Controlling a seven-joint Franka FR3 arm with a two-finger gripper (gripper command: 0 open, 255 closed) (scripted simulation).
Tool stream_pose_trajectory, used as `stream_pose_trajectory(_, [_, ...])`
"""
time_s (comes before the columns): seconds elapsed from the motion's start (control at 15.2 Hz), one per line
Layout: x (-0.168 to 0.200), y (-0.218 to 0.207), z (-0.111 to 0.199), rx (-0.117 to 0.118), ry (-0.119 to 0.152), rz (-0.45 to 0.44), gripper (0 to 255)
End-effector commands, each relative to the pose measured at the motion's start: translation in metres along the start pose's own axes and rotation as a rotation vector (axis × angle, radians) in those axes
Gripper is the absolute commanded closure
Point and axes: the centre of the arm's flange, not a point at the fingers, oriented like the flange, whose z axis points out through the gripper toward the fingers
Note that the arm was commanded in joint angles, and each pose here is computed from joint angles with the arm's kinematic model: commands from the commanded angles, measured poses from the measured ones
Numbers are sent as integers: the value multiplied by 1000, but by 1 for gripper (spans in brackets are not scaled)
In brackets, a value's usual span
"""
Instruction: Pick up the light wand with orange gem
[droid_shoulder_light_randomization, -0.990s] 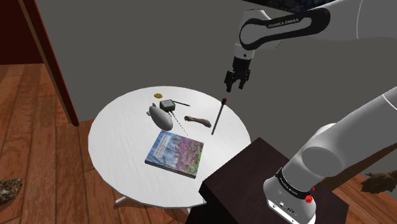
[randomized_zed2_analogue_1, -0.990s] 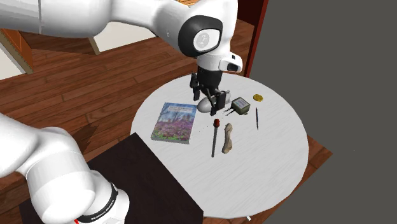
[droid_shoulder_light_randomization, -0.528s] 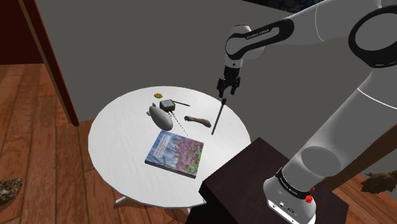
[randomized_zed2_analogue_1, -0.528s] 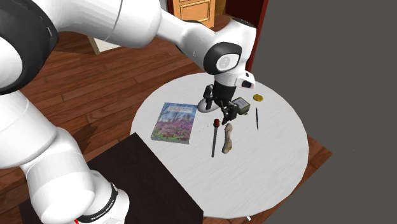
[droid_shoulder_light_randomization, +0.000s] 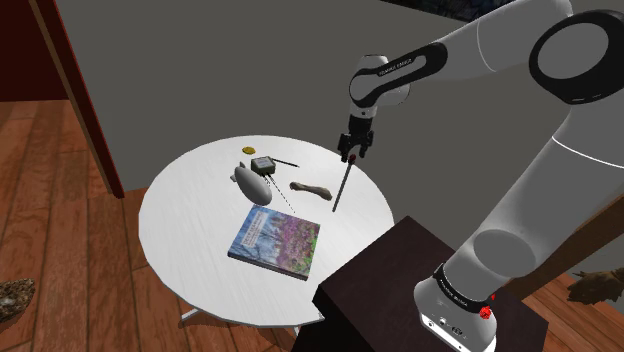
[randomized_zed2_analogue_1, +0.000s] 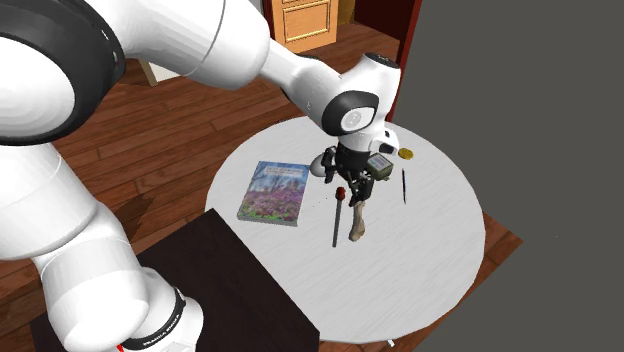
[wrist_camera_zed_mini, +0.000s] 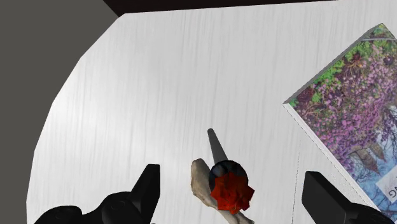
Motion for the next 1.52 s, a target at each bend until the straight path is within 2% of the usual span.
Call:
stream_pose_trajectory(0.0, [0, 1, 2, 0, 1, 0, 255])
stream_pose_trajectory(0.59, [0, 0, 2, 0, 1, 0, 255])
stream_pose_trajectory(1.45, [-12, -1, -66, 0, 1, 0, 255])
